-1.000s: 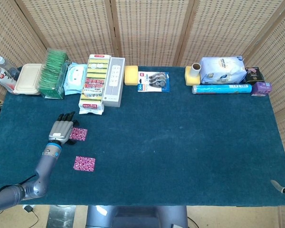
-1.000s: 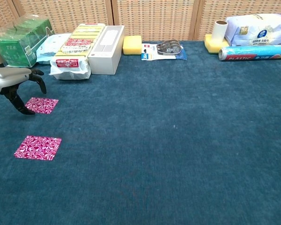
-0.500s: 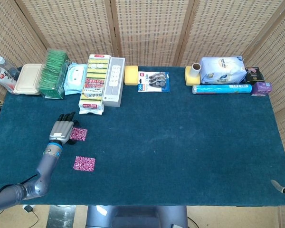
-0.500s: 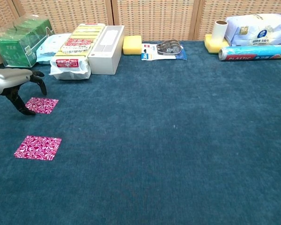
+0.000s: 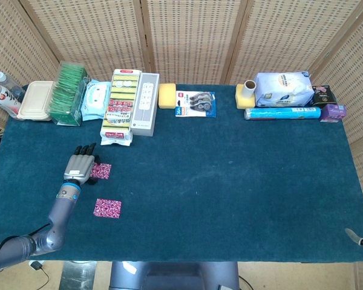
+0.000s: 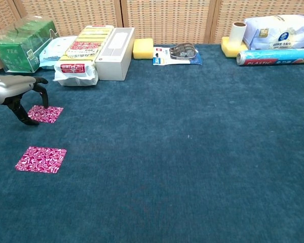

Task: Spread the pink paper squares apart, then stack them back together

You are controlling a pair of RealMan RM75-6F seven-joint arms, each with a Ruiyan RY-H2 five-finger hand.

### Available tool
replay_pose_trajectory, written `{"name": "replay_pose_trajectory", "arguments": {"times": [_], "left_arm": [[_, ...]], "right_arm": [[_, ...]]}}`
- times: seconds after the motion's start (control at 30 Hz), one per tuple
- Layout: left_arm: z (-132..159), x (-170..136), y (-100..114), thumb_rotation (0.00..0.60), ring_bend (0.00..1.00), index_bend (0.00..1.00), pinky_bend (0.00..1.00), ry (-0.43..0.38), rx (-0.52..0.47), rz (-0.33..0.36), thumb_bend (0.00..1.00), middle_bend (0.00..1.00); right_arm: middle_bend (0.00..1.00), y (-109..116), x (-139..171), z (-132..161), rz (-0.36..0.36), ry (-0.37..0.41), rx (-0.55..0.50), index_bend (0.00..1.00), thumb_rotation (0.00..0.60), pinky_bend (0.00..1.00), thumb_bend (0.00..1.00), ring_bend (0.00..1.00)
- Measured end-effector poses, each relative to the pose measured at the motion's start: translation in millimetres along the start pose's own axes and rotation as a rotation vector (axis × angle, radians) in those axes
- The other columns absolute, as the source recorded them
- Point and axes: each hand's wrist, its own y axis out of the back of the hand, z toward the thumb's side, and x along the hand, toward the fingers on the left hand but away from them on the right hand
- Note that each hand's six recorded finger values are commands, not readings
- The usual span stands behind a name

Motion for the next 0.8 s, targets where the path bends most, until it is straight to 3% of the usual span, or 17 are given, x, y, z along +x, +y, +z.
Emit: {"name": "replay_pose_trajectory", "arguments": {"times": [0.63, 0.8], "left_arm": [[-5.6, 1.8, 4.1, 0.6, 0.0, 0.4, 0.0, -0.005, 0.015, -0.006, 0.21, 0.0], [-4.4, 3.6, 1.7, 0.6, 0.0, 0.3, 0.0, -0.015, 0.028, -0.018, 0.2, 0.0]], "right_arm": [[0.0, -0.2, -0.1, -0.5, 0.001, -0.002, 0.001, 0.08, 0.531, 0.0, 0.0, 0.0], [0.0, -0.2, 0.0, -0.6, 0.002, -0.003, 0.002, 0.08, 0.531, 0.0, 0.0, 0.0]]}}
